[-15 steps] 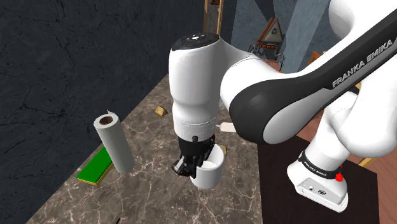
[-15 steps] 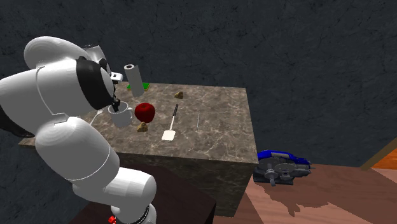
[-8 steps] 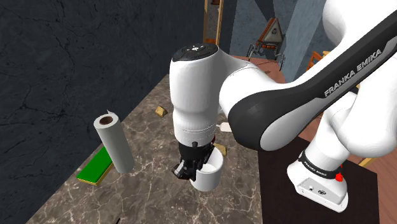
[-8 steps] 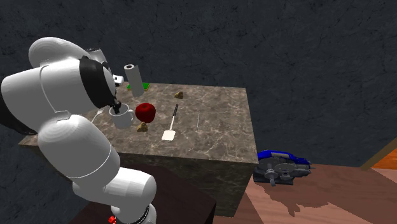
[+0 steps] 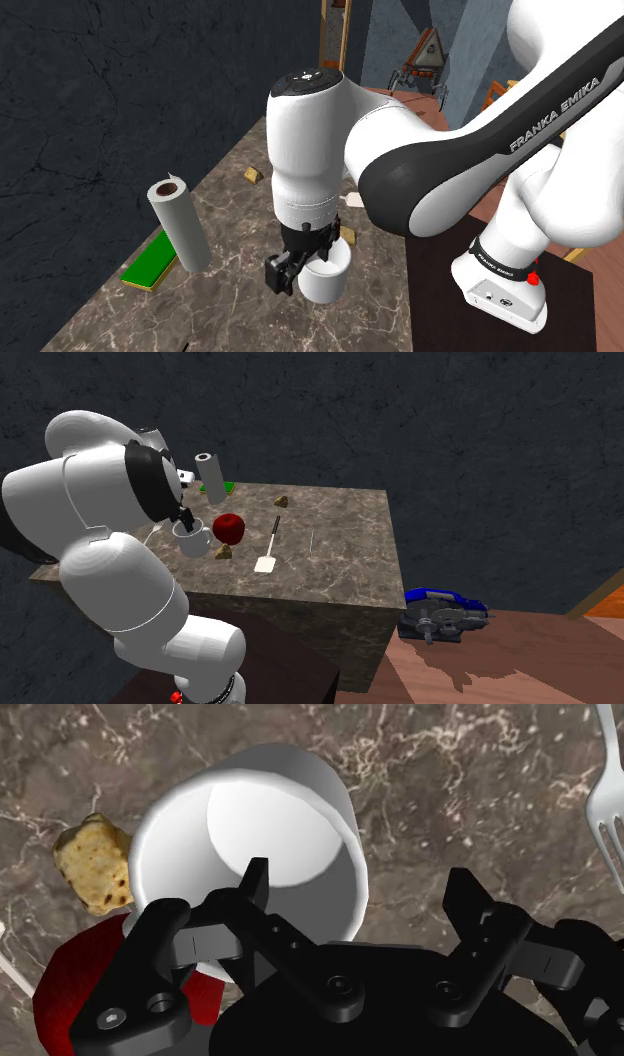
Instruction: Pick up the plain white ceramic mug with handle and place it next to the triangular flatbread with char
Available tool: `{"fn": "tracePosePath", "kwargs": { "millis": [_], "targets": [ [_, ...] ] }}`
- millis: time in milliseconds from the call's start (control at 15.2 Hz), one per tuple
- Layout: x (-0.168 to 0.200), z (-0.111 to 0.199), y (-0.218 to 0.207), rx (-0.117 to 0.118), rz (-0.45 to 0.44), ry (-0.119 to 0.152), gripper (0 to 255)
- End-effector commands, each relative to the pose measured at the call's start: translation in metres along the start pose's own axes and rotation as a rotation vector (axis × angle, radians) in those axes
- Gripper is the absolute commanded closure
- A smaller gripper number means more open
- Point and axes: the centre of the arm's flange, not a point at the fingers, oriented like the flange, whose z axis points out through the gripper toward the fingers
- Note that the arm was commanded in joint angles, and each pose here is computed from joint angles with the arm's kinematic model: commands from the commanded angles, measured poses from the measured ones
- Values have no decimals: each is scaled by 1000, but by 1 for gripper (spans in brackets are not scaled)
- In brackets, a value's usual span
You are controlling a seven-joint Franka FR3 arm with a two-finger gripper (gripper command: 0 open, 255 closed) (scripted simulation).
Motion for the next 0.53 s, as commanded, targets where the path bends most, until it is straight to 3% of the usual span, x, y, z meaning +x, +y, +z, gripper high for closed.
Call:
{"fn": "tracePosePath", "kwargs": {
  "millis": [0, 264, 462],
  "targets": [
    [0, 0, 0, 0, 0, 0, 0],
    [0, -50, 0, 0, 0, 0, 0],
    [0, -50, 0, 0, 0, 0, 0]
  ]
}}
